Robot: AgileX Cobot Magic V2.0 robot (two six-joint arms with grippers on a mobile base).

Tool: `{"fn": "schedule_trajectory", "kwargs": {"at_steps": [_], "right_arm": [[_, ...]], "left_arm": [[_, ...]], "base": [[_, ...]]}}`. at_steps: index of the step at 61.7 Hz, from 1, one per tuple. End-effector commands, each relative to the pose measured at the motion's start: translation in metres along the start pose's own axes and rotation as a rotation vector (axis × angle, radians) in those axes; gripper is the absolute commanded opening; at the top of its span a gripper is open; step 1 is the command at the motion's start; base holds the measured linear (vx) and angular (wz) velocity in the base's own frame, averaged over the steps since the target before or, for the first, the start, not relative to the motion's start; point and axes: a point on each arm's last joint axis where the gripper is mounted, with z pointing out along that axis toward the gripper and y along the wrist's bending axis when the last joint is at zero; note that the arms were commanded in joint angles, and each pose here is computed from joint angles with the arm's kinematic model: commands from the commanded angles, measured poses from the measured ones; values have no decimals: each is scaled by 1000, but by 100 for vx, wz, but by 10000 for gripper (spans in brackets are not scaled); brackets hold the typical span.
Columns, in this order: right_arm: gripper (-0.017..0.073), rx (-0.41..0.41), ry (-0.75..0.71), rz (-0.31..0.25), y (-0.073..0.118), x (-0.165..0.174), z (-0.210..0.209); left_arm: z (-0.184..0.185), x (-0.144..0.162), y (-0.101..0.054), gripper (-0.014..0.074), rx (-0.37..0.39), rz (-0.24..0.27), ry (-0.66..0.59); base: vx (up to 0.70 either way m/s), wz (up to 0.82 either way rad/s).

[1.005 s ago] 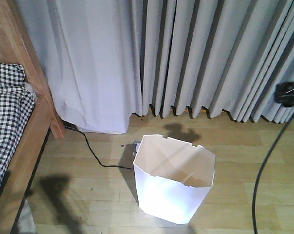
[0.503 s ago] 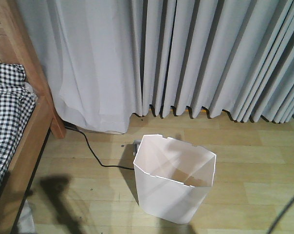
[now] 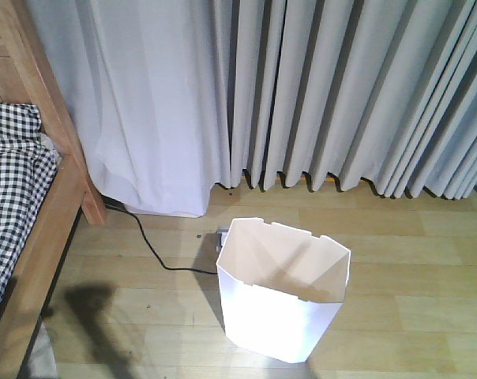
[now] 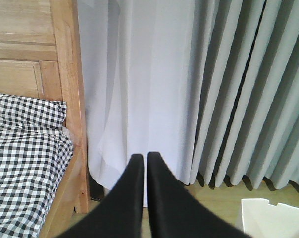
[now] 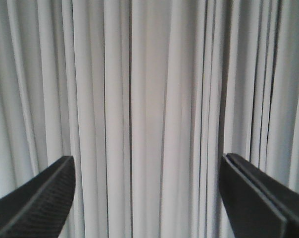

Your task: Move trash bin to bedside with robot

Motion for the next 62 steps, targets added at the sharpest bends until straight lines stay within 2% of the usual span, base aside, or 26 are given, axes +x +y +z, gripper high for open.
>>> {"fn": "schedule_trajectory", "kwargs": {"at_steps": [1, 6, 19, 25, 29, 40, 42, 62], "right_arm": [[584, -25, -41, 26, 1, -8, -4], [584, -41, -47, 27, 2, -8, -5], [564, -208, -64, 14, 18, -3, -5], [514, -221, -59, 10, 19, 0, -5], [431, -217, -47, 9, 19, 3, -4], [29, -189, -18, 7, 17, 11, -3], [-17, -190, -17, 11, 17, 11, -3], [-9, -194, -19, 12, 18, 11, -3]], "left_arm": [[0, -3, 0, -6, 4, -9, -67], [0, -3, 0, -6, 4, -9, -67], [0, -3, 0, -6, 4, -9, -67], [0, -3, 0, -6, 4, -9, -67], [0, -3, 0, -6, 4, -9, -67], [0, -3, 0, -6, 4, -9, -67], [0, -3, 0, -6, 4, -9, -67], [0, -3, 0, -6, 4, -9, -67]], "base": [[0, 0], [0, 0], [0, 0], [0, 0], [0, 0], [0, 0], [0, 0], [0, 0]]}}
